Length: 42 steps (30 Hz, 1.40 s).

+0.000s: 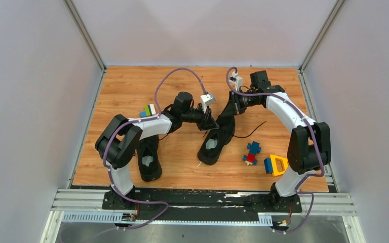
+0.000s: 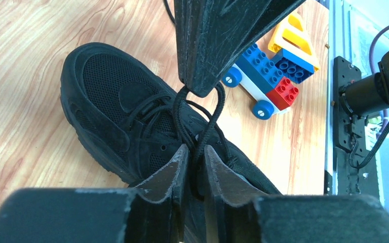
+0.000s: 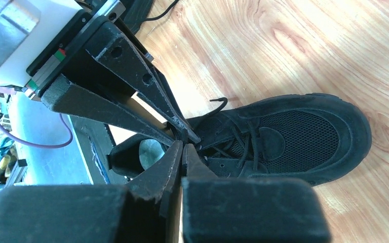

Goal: Tie the shoes
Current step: Wrap the shoelace around the shoelace.

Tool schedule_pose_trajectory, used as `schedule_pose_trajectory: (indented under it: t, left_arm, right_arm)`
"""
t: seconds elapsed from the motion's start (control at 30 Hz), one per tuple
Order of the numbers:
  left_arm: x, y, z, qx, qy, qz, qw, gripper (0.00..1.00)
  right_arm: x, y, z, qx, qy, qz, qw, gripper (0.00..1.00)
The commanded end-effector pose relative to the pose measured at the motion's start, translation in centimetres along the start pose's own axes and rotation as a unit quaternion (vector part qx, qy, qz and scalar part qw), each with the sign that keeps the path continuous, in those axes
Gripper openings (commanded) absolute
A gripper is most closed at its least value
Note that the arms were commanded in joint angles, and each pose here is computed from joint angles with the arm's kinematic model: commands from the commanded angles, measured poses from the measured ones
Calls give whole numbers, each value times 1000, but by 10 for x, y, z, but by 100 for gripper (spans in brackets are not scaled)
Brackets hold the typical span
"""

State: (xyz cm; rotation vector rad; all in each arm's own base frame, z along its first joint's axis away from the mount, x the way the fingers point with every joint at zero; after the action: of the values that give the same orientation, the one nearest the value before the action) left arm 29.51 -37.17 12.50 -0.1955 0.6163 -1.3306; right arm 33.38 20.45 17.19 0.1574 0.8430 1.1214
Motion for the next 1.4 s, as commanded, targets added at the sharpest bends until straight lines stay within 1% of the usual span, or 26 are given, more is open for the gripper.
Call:
schedule_pose_trajectory:
  t: [0.0,0.03,0.13,0.17,0.23,0.27,0.33,0.43,0.6,0.63,0.67,0.7,0.73,0.77,0.87,0.97,1.03,1.13,1.2,1.37]
  left_arm:
    - [2,1,18,19,-18,-3,1000,29]
    - [1,1,18,27,-15,-3,1000,34]
    - [-2,1,16,59,-9,-10,998,41]
    - [-3,2,15,83,-3,-16,996,44]
    - [-5,7,10,124,13,-18,992,45]
    - [-6,8,6,128,24,-17,991,46]
    - [-8,11,7,148,22,-22,989,46]
    - [-11,7,10,139,10,-44,989,46]
    - [-20,9,20,137,-10,-53,989,46]
    - [-23,9,19,124,-12,-55,991,45]
    - [-26,14,27,128,-30,-51,990,45]
    - [-28,13,26,109,-35,-57,992,44]
    - [-31,15,34,116,-54,-58,990,43]
    - [-32,12,31,99,-56,-68,991,43]
    - [-33,3,35,100,-71,-96,988,41]
    - [-31,0,36,98,-79,-103,987,40]
    - [-29,1,35,97,-80,-97,987,42]
    - [-28,0,31,99,-78,-100,987,48]
    - [-27,-1,29,101,-80,-101,986,51]
    - [-26,13,40,112,-96,-79,986,53]
  right_arm:
    - [-10,13,26,-40,-21,11,999,0]
    - [-11,13,31,-47,-25,8,999,0]
    - [-17,15,49,-64,-38,1,997,0]
    - [-19,16,57,-71,-44,0,996,0]
    - [-20,17,64,-73,-50,1,996,0]
    - [-20,17,66,-72,-51,3,996,0]
    - [-20,17,68,-71,-52,7,996,0]
    - [-19,16,67,-68,-51,6,996,0]
    - [-20,19,68,-81,-50,12,995,0]
    - [-21,19,68,-84,-50,10,995,0]
    - [-21,19,67,-84,-48,11,995,0]
    - [-21,19,67,-85,-47,11,995,0]
    - [-21,19,66,-85,-46,12,995,0]
    - [-21,20,66,-85,-46,15,995,0]
    - [-23,22,66,-89,-46,16,995,0]
    - [-24,22,68,-93,-44,11,995,0]
    - [-24,21,68,-93,-42,8,995,0]
    - [-24,23,67,-94,-42,13,995,0]
    - [-25,24,66,-97,-41,16,994,0]
    - [-26,29,64,-102,-41,30,994,0]
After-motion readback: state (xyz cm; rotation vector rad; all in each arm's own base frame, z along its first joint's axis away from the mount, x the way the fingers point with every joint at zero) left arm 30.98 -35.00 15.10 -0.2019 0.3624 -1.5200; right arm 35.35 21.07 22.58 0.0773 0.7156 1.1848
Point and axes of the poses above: each gripper's point midway between its finger pads, its own x axis out along the fingers, its own y axis along the line the jaws close on, z = x × y, the point moved 1 cm from there along -x, back along the fingers, and after that the axes turned 6 degrees about -x, right-handed, at the moved point
